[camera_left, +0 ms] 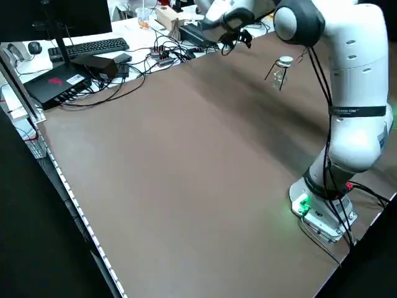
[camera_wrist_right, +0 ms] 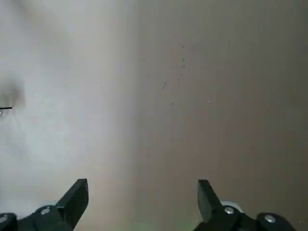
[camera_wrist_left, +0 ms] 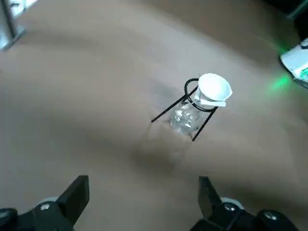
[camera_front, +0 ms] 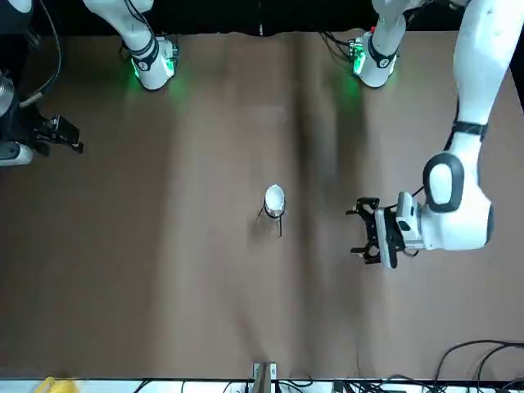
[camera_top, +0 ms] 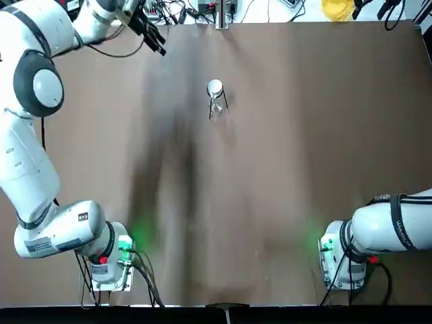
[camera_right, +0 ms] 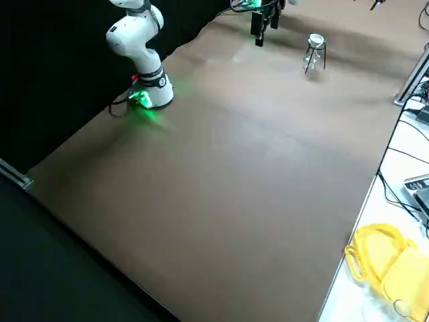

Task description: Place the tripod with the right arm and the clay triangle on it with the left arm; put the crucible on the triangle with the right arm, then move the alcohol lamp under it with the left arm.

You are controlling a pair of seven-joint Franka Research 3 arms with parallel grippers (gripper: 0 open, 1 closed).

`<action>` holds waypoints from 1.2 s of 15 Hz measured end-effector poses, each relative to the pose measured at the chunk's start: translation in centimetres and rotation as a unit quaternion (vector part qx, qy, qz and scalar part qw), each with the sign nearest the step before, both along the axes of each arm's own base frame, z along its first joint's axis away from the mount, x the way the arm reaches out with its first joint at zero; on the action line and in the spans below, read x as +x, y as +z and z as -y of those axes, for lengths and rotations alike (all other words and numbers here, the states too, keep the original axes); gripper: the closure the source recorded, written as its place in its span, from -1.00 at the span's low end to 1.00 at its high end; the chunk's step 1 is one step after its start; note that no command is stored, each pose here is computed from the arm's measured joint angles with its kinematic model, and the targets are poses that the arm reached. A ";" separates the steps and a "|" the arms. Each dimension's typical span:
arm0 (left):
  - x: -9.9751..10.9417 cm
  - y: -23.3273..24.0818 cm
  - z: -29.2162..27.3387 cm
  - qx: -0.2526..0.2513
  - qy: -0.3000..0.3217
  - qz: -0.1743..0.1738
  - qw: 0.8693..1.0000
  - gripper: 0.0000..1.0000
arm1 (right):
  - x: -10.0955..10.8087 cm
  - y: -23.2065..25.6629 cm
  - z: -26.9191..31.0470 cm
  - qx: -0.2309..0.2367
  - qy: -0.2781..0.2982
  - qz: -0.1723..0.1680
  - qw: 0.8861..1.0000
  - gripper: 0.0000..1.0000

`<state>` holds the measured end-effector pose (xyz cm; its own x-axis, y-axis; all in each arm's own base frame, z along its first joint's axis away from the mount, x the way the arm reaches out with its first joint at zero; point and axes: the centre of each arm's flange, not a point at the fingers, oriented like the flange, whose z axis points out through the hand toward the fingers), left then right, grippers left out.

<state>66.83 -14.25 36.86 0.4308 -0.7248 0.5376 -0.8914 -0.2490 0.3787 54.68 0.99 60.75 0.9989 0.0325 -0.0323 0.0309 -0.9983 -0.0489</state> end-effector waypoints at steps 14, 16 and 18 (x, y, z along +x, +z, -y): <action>-6.8 15.5 -2.5 0.327 0.418 -0.163 0.831 -1.00 | 0.0 0.0 0.0 0.000 0.000 0.000 1.000 -1.00; -7.6 17.1 -2.5 0.346 0.469 -0.156 0.798 -1.00 | 0.0 0.0 0.0 0.000 0.000 0.000 1.000 -1.00; -8.6 18.6 -2.3 0.356 0.489 -0.149 0.782 -1.00 | 0.0 0.0 0.0 0.000 0.000 0.000 1.000 -1.00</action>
<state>58.26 -11.99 55.44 0.9957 -0.0397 -0.0833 -0.0408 -0.9991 -0.0116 54.68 1.00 60.74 0.9989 0.0328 -0.0327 0.0312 -0.9983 -0.0489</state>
